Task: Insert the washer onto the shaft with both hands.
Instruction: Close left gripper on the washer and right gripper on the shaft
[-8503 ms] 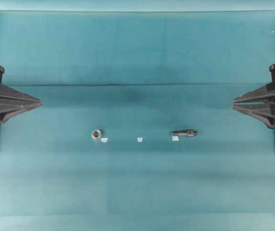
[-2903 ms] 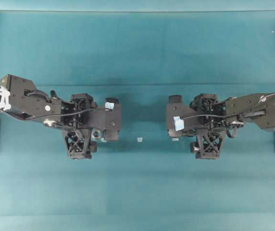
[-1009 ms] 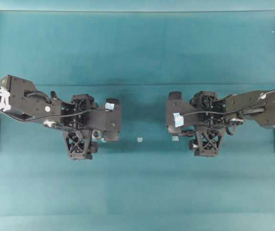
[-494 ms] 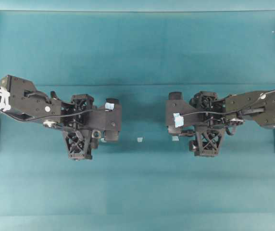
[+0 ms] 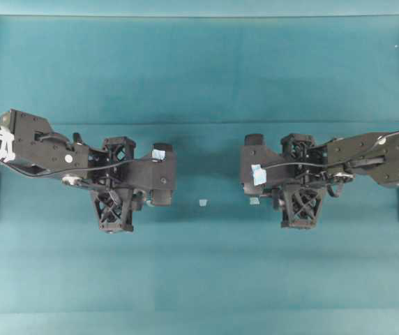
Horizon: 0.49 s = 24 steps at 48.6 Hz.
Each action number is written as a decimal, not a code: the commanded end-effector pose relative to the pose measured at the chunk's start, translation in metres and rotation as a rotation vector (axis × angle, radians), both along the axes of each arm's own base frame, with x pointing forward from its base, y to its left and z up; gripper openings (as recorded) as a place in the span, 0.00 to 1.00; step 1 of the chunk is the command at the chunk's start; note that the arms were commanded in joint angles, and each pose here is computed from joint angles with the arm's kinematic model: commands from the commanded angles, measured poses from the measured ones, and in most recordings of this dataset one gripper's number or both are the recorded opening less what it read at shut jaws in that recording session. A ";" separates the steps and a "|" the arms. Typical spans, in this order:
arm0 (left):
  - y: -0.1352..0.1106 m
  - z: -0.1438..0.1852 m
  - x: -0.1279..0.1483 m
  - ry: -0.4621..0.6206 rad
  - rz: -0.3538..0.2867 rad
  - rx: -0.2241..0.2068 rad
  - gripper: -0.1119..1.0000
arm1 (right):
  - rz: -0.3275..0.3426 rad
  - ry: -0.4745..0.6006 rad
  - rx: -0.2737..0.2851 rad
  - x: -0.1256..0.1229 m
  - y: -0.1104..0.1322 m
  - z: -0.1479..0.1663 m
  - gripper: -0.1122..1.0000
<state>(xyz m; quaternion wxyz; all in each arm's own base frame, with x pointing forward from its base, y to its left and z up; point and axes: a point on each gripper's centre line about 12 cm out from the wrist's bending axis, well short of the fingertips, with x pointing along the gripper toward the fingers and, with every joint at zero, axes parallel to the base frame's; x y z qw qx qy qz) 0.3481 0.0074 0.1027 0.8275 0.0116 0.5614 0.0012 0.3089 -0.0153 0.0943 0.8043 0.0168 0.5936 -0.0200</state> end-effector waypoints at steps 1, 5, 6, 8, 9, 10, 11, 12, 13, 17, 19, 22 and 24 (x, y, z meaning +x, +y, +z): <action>-0.002 0.005 0.002 -0.017 -0.009 0.002 0.42 | 0.005 -0.003 -0.006 0.001 -0.002 0.000 0.10; -0.003 0.005 0.002 -0.017 -0.010 0.002 0.42 | 0.005 0.002 -0.005 0.000 -0.002 -0.001 0.10; -0.003 0.005 0.002 -0.017 -0.009 0.001 0.42 | 0.003 0.002 -0.004 0.001 -0.002 -0.001 0.10; -0.003 0.005 0.002 -0.017 -0.012 0.002 0.42 | 0.003 0.006 -0.004 0.000 -0.002 -0.002 0.10; -0.003 0.005 0.002 -0.017 -0.013 0.003 0.42 | 0.005 0.008 -0.005 0.000 -0.002 -0.002 0.10; -0.003 0.005 0.002 -0.017 -0.012 0.002 0.42 | 0.003 0.008 -0.004 0.000 -0.002 -0.002 0.10; -0.003 0.006 0.002 -0.018 -0.013 0.003 0.42 | 0.003 0.009 -0.004 0.000 -0.002 -0.003 0.10; -0.003 0.006 0.002 -0.018 -0.013 0.003 0.42 | 0.003 0.009 -0.004 0.000 -0.002 -0.003 0.10; -0.003 0.006 0.002 -0.018 -0.013 0.003 0.42 | 0.003 0.009 -0.004 0.000 -0.002 -0.003 0.10; -0.003 0.006 0.002 -0.018 -0.013 0.003 0.42 | 0.006 0.008 -0.005 0.000 -0.002 -0.003 0.10; -0.003 0.006 0.002 -0.018 -0.013 0.003 0.42 | 0.003 0.006 -0.004 0.001 -0.002 -0.003 0.10; -0.003 0.006 0.002 -0.018 -0.013 0.003 0.42 | 0.006 0.008 -0.005 0.000 -0.002 -0.003 0.10; -0.003 0.006 0.002 -0.018 -0.015 0.003 0.42 | 0.005 0.006 -0.004 0.001 -0.002 -0.003 0.10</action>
